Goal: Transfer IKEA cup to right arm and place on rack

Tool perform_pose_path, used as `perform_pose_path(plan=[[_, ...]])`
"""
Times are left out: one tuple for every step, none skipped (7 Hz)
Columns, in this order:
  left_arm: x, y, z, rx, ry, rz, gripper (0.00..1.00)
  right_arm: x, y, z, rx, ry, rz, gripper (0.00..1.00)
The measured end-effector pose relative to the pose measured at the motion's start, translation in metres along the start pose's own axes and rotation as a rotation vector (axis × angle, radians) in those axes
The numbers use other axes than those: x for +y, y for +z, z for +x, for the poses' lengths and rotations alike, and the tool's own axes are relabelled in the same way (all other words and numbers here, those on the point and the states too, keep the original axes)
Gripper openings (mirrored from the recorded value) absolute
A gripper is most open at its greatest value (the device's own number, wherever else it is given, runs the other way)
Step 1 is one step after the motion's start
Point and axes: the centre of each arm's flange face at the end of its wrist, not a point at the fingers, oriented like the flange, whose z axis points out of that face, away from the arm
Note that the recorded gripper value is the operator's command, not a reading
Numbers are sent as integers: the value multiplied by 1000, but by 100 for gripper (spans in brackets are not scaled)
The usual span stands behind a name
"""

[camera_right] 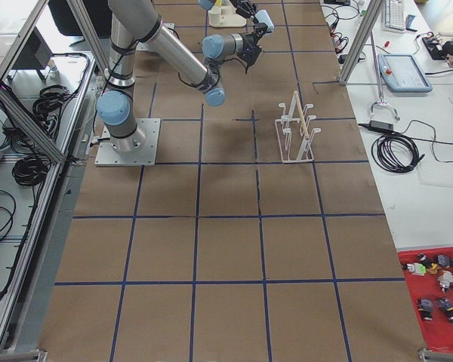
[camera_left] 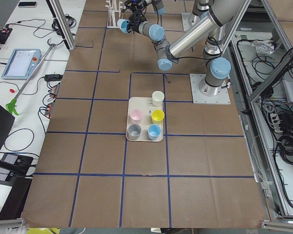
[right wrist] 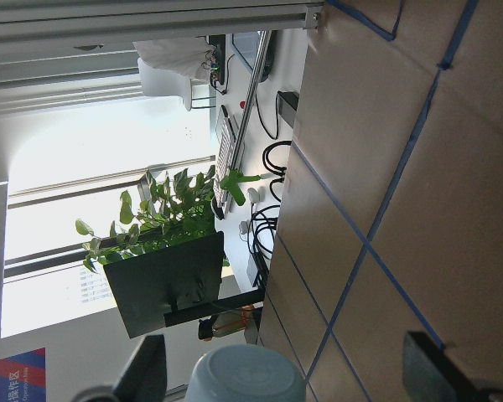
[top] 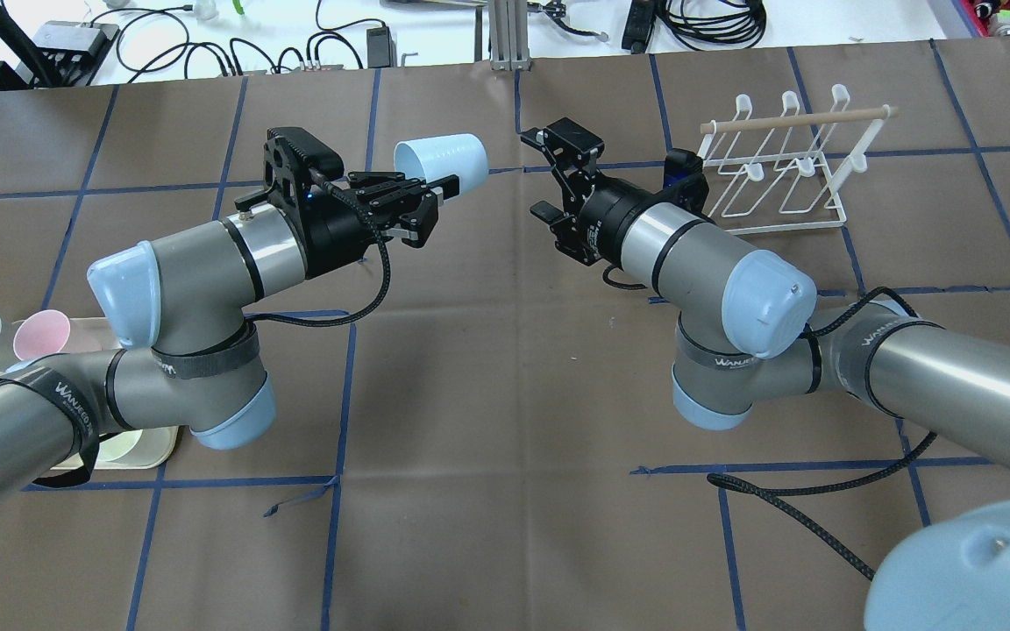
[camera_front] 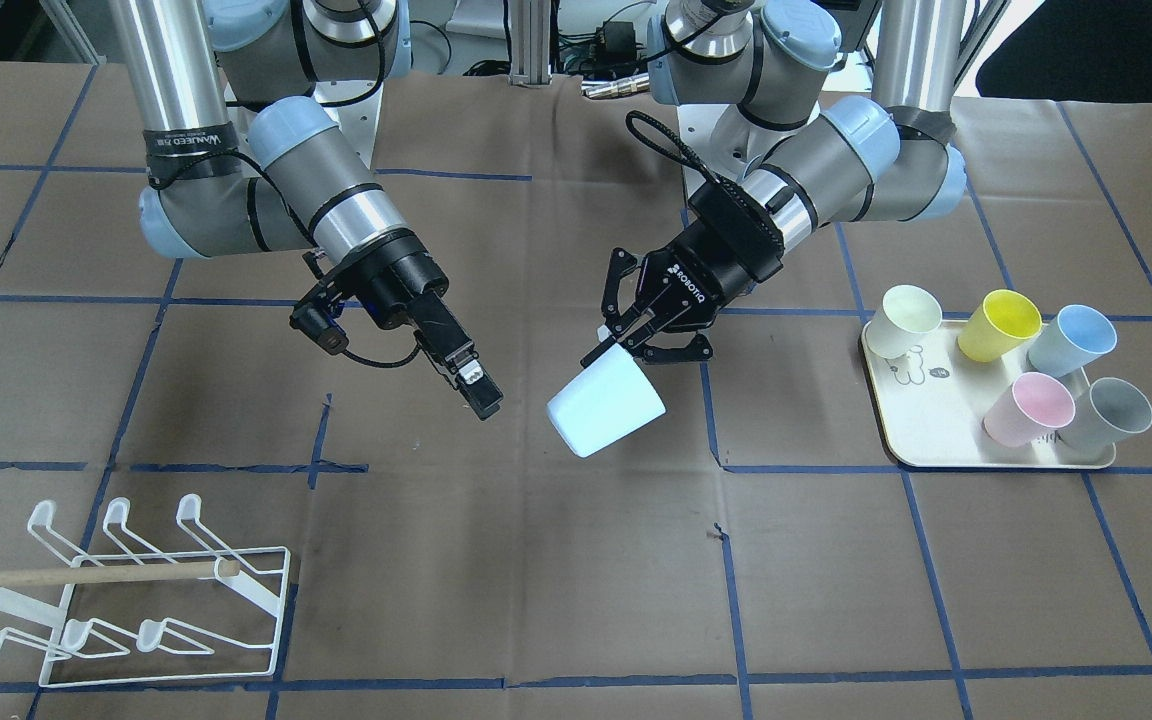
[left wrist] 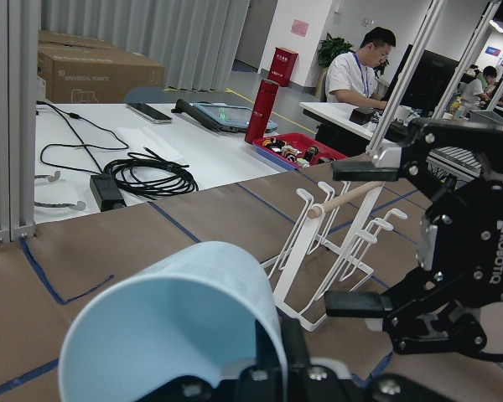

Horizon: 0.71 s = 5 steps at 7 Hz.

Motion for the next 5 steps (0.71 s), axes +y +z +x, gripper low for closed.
perform_pose_path(plan=[[0,0,0,-1,0,0,0,5,1,0,1,6,-10,99],[0,0,0,-2,0,0,0,13,3,0,2,25,-22,99],[0,0,0,-2,-1,-1,0,19,6,-1,0,43,-29,99],[0,1,0,-2,-2,-1,0,23,9,-4,0,55,-36,99],[0,1,0,-2,-1,-1,0,26,13,-5,4,65,-43,99]])
